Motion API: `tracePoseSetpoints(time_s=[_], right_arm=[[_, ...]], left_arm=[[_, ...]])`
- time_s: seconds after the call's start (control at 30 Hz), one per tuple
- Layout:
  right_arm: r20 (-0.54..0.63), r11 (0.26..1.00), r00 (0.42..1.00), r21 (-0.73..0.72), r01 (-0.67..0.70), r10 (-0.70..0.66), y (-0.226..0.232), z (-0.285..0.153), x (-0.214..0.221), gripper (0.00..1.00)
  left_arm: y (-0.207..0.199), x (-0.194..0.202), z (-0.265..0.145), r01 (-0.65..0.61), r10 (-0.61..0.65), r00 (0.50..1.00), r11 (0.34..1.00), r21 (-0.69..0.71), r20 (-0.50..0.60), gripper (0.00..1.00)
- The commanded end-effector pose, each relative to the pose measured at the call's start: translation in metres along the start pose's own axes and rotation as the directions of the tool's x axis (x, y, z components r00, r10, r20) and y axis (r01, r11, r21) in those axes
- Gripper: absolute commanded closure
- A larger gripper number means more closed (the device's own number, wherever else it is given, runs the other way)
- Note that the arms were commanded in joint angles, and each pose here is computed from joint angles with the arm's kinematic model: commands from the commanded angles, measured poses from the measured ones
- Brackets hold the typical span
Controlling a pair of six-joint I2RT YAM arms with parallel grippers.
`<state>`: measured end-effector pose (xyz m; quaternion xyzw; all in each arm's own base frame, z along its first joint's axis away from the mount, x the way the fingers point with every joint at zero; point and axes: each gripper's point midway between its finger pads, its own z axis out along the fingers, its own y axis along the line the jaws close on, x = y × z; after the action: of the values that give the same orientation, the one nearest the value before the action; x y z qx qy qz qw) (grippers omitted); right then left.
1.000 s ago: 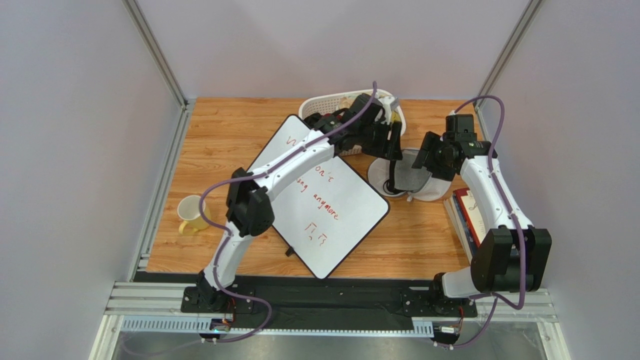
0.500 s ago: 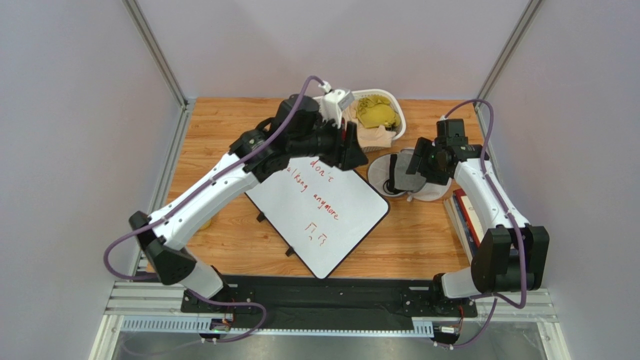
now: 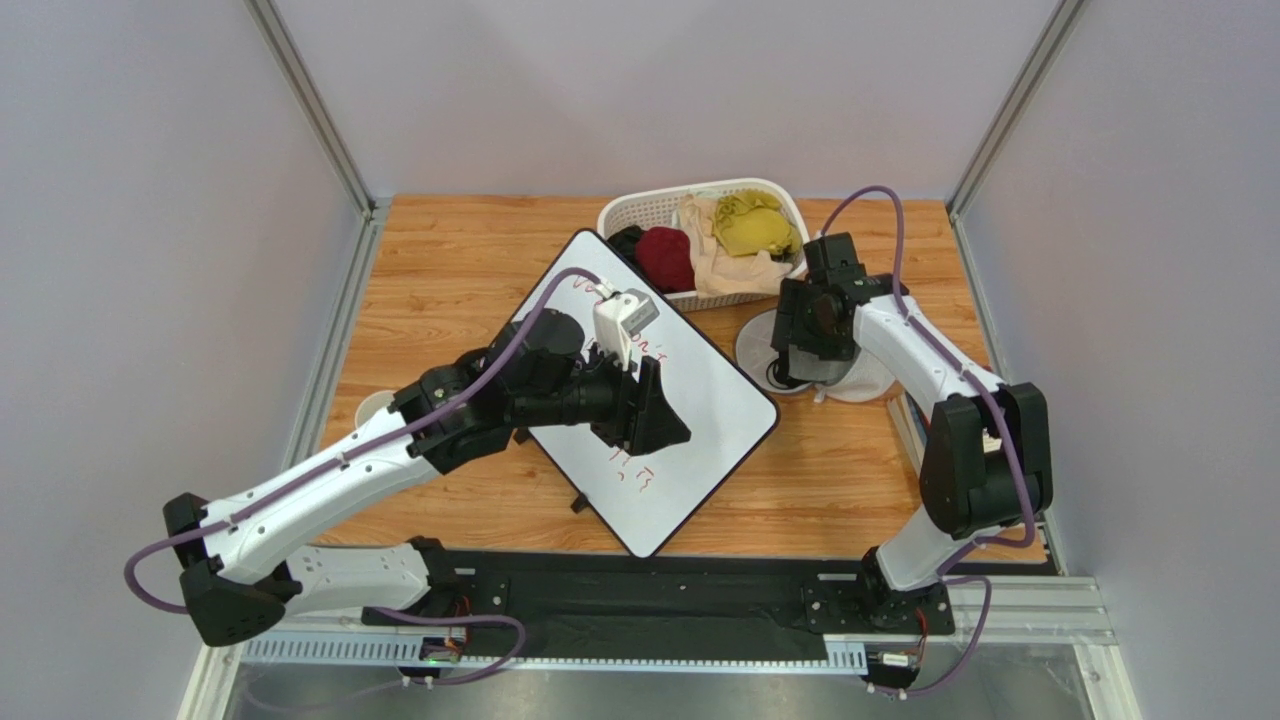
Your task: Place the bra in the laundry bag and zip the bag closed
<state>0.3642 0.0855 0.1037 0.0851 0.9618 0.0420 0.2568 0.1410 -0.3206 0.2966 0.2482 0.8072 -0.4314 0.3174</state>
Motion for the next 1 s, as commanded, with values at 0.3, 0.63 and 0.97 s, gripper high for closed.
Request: tracePoseSetpoints(time_s=[0.3, 0.63, 0.97], right_arm=[[0.119, 0.998, 0.991, 0.029, 0.055, -0.058, 0.011, -0.02, -0.05, 0.22], [0.119, 0.955, 0.983, 0.279, 0.102, -0.139, -0.008, 0.001, -0.049, 0.16], [0.101, 0.926, 0.978, 0.353, 0.135, -0.181, -0.016, 0.03, -0.042, 0.15]], left_arm=[[-0.027, -0.035, 0.011, -0.062, 0.064, 0.994, 0.998, -0.024, 0.094, 0.41], [-0.039, -0.062, 0.012, -0.105, 0.108, 0.988, 0.994, -0.029, 0.112, 0.42], [-0.035, -0.061, 0.015, -0.093, 0.096, 0.99, 0.995, -0.029, 0.1, 0.41]])
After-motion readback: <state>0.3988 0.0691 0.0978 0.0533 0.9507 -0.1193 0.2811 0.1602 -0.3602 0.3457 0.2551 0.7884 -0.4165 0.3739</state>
